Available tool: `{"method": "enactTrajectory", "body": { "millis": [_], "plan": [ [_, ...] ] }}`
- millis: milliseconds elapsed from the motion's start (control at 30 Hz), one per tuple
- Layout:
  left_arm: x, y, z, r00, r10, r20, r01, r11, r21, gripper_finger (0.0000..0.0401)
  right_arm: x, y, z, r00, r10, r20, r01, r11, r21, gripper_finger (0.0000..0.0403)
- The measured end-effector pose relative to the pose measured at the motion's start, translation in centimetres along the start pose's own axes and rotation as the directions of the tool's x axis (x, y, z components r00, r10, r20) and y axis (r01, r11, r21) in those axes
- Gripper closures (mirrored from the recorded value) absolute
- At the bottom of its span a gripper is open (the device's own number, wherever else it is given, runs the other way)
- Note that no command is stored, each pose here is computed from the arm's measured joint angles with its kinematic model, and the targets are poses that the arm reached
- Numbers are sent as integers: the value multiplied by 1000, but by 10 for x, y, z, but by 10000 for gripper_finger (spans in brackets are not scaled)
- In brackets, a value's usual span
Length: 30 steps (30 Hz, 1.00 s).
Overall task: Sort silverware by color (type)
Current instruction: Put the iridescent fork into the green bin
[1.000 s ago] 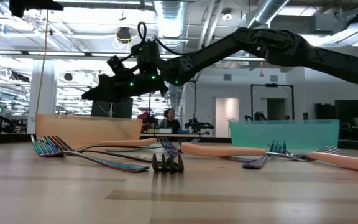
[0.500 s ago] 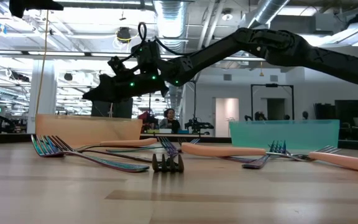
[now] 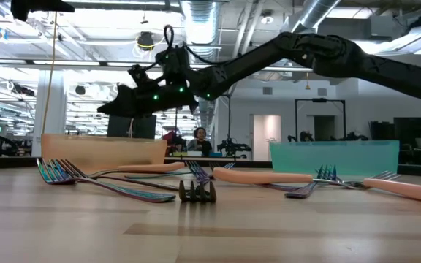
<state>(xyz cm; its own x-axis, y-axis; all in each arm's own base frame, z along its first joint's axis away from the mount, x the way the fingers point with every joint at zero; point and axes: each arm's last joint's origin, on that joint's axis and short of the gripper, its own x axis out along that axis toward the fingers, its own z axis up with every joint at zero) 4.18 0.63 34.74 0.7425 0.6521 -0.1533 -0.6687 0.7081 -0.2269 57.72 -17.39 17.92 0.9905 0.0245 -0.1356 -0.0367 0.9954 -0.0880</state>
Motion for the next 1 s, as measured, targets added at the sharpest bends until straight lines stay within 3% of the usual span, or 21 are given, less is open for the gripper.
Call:
{"method": "enactTrajectory", "body": {
  "millis": [267, 500, 767, 1000],
  "plan": [
    [0, 0, 0, 1000, -1, 0, 1, 997, -74, 205, -23, -11, 64, 992, -31, 119, 29, 999, 21, 213],
    [0, -1, 1, 1000, -17, -4, 16, 995, -97, 205, -67, -21, 133, 994, -74, 82, 72, 997, 29, 213],
    [0, -2, 1, 999, -32, -16, 30, 993, -117, 205, -143, -18, 195, 984, -88, -152, 97, 994, 53, 213],
    [0, -3, 0, 995, -84, -57, 75, 988, -137, 205, -214, 1, 233, 913, -187, -362, 195, 981, -13, 214]
  ]
}}
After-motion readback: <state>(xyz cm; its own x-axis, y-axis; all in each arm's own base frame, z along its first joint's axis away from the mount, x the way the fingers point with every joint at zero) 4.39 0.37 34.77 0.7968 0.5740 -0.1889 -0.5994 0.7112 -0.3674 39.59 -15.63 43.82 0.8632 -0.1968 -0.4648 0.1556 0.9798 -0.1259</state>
